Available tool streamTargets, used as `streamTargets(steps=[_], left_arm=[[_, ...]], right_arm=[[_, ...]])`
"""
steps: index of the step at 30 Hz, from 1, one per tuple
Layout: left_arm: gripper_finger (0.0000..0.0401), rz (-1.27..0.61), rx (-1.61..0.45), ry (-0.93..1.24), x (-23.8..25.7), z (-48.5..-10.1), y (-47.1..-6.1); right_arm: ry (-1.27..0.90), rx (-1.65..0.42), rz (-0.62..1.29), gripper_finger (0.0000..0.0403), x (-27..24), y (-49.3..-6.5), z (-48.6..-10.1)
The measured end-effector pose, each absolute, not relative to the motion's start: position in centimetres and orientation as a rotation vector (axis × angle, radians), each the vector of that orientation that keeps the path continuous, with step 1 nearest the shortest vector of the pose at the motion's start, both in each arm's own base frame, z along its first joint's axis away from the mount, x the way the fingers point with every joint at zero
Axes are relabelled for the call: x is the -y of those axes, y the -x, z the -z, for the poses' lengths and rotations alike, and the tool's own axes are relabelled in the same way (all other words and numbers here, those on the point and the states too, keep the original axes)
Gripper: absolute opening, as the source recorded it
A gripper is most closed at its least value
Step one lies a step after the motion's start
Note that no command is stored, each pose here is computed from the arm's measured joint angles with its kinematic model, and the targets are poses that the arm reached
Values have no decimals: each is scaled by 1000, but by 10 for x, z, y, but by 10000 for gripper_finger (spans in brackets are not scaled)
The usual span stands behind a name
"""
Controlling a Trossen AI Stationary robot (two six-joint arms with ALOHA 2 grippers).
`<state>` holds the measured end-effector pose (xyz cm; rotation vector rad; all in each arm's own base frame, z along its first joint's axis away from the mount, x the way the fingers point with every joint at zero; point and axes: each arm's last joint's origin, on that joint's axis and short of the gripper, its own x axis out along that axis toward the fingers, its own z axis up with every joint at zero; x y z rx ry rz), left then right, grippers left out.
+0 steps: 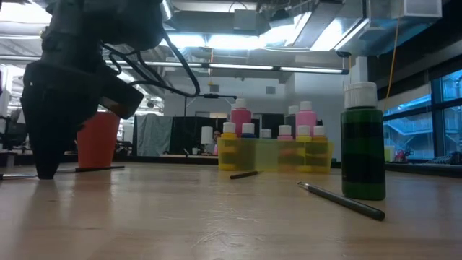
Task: Pick & Place Paint Supplies
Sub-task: Put the silver paint brush into the orange cup
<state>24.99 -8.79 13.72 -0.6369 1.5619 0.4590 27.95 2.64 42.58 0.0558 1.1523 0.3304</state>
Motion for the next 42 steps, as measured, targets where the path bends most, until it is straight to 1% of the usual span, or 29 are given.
streamTargets(steps=[7,16,23,29,39,42], left_arm=[[274,-437,-1594,619,89,-137,-247],[217,-444,-1598,581,89,-136,-245],[191,-442,-1585,556,89,-131,-248],[185,-484,-1605,567,88,-126,-250],[184,-486,-1603,579,80,-127,-253],[178,-482,-1606,578,78,-127,-254]], right_arm=[[-51,-1154,-343,215,-32,-279,-426],[-72,-1159,-330,215,-32,-279,-426],[-76,-1159,-327,215,-32,-279,-426],[-76,-1159,-328,215,-32,-279,-426],[-74,-1159,-329,216,-32,-279,-426],[-74,-1159,-329,216,-32,-279,-426]])
